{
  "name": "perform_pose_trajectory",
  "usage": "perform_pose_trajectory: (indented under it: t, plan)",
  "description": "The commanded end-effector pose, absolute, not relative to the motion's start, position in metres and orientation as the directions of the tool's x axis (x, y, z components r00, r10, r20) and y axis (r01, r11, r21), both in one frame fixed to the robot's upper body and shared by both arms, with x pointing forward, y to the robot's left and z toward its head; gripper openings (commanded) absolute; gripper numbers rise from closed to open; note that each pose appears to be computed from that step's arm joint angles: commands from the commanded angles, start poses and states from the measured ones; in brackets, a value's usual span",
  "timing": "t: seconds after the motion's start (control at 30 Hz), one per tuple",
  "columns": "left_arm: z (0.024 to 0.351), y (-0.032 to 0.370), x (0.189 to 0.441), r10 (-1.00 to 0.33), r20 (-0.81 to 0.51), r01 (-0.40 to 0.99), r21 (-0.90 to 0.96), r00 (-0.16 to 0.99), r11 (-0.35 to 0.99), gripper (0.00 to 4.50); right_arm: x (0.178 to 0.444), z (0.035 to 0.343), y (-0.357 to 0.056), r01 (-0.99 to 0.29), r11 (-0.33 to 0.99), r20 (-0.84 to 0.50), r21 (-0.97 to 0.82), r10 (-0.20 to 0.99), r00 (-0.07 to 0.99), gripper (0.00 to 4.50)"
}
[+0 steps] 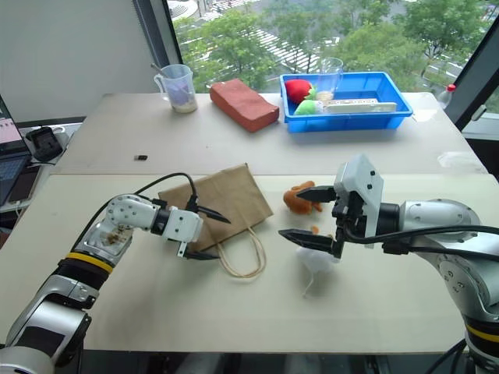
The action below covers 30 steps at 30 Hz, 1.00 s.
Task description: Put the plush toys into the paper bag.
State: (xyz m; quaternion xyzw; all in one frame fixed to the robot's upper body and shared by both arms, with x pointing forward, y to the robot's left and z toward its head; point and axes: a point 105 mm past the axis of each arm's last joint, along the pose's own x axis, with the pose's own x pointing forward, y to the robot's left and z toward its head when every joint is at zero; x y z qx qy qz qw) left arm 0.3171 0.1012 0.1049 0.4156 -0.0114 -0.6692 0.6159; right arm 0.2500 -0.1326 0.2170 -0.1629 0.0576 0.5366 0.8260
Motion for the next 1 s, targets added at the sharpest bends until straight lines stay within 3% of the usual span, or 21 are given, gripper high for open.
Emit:
perform_pose_trajectory:
  t: [0.03, 0.47, 0.87, 0.97, 1.0]
  plan:
    - [0.111, 0.091, 0.318, -0.849, -0.517, 0.786, 0.568, 0.11, -0.244, 4.45, 0.247, 0.228, -0.129, -0.898, 0.349, -0.248, -0.267, 0.876, 0.414, 4.5]
    - [0.11, 0.057, 0.291, -0.874, -0.485, 0.788, 0.531, -0.02, -0.313, 4.45, 0.25, 0.228, -0.13, -0.895, 0.357, -0.247, -0.266, 0.872, 0.421, 4.5]
    - [0.101, 0.038, 0.289, -0.858, -0.511, 0.787, 0.509, -0.049, -0.349, 4.45, 0.252, 0.23, -0.129, -0.891, 0.36, -0.245, -0.277, 0.87, 0.428, 4.5]
    - [0.105, 0.039, 0.287, -0.861, -0.505, 0.788, 0.504, -0.063, -0.353, 3.61, 0.252, 0.231, -0.129, -0.891, 0.36, -0.245, -0.276, 0.87, 0.428, 4.5]
    - [0.105, 0.04, 0.287, -0.86, -0.506, 0.788, 0.503, -0.065, -0.355, 3.13, 0.252, 0.231, -0.129, -0.891, 0.36, -0.245, -0.275, 0.87, 0.427, 4.5]
